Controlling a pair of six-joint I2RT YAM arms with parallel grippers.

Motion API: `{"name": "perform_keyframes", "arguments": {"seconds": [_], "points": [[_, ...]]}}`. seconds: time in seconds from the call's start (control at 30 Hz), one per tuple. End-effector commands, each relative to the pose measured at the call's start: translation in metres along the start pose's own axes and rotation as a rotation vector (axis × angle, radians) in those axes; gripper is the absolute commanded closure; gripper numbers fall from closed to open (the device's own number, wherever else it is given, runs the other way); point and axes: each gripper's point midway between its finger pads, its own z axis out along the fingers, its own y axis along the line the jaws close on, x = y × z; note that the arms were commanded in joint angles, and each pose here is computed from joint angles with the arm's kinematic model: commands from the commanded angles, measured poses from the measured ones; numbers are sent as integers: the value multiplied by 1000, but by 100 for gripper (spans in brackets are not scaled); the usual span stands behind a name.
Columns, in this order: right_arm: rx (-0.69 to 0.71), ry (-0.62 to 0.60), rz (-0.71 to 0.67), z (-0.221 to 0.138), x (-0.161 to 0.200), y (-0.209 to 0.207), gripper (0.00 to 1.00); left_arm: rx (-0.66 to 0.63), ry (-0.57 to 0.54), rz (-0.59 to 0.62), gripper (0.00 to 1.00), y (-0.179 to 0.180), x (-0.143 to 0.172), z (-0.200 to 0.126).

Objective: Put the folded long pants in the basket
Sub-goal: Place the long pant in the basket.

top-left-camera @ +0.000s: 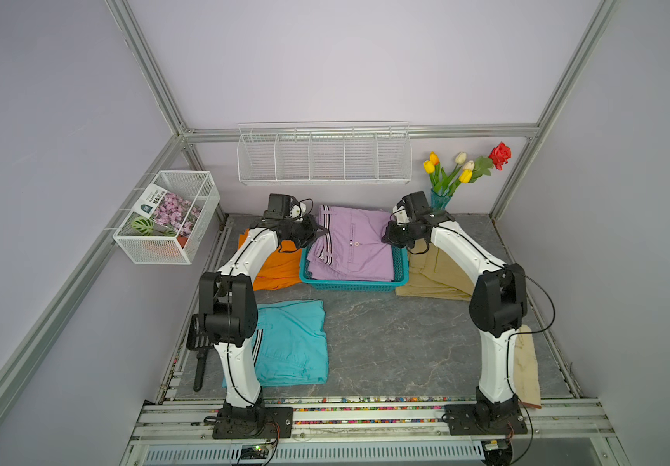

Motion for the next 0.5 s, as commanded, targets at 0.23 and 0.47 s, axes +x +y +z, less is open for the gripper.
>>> {"name": "perform_keyframes", "arguments": {"seconds": [0.23, 0.47], "points": [[36, 60, -11, -12, 16, -4, 100, -45, 7, -90, 100, 2, 0, -14], [205, 158, -30, 32, 44, -45, 100, -130, 39, -141, 100, 57, 12, 18]]}}
